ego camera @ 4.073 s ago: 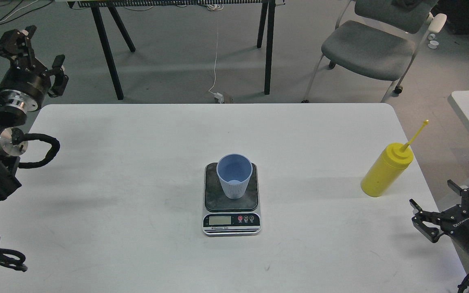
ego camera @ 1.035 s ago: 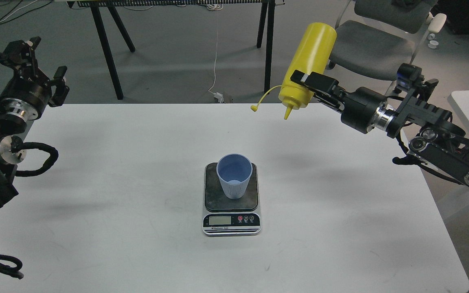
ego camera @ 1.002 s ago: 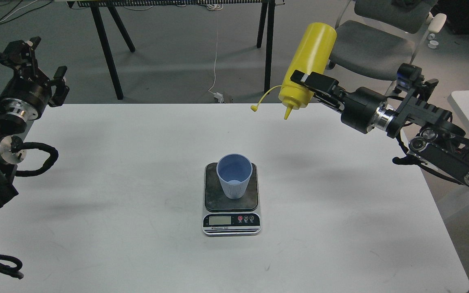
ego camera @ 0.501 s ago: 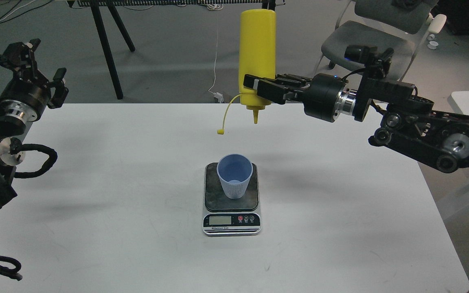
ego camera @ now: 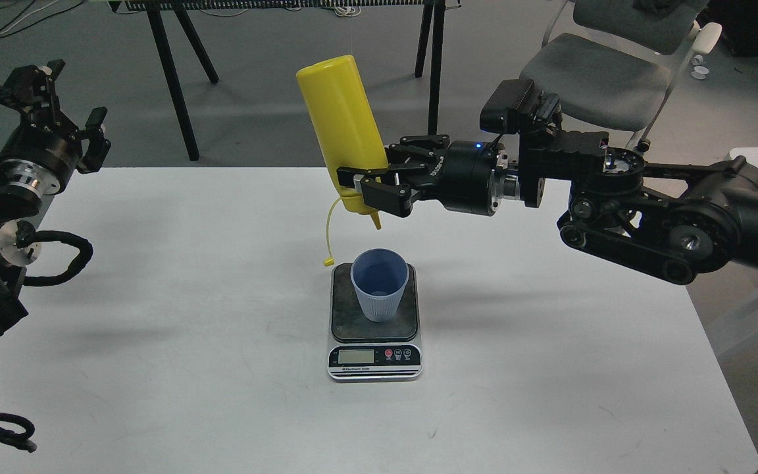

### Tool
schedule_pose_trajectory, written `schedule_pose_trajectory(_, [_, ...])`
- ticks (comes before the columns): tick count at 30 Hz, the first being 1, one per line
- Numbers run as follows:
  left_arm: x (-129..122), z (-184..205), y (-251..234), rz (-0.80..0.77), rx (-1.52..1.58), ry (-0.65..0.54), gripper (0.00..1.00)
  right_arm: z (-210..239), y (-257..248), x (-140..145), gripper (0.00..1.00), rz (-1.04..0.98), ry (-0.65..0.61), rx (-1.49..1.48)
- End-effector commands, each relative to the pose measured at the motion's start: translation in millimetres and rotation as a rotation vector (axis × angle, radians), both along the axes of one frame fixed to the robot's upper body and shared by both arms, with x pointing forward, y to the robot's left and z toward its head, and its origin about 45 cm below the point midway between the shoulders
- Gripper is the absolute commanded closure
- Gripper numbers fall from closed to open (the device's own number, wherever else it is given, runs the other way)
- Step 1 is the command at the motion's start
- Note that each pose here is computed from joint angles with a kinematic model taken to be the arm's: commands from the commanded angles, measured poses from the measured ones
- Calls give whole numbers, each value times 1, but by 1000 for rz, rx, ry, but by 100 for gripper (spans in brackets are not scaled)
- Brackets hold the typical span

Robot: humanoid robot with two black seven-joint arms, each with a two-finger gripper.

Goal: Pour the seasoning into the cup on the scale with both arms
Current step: 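Squeeze yellow sauce from the bottle into the cup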

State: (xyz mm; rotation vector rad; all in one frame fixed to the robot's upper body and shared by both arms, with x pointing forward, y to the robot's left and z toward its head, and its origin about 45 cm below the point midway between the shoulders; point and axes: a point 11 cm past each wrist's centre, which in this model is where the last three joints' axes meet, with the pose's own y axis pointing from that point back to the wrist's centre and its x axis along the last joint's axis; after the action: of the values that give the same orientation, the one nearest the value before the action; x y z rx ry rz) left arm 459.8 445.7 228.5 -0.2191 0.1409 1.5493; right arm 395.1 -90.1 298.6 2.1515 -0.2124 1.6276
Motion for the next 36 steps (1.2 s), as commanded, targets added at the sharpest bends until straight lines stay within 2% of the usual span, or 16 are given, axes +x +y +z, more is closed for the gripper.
schedule_pose_trajectory(1, [-1, -1, 0, 1, 0, 2, 13, -4, 0, -1, 59, 8, -3, -22])
schedule_pose_trajectory(23, [1, 0, -3, -4, -3, -1, 13, -13, -18, 0, 59, -9, -5, -62])
schedule_pose_trajectory(27, [1, 0, -2, -2, -2, 0, 13, -14, -19, 0, 72, -12, 0, -67])
schedule_pose_trajectory(36, [0, 0, 0, 0, 0, 1, 13, -8, -41, 11, 69, -94, 33, -33])
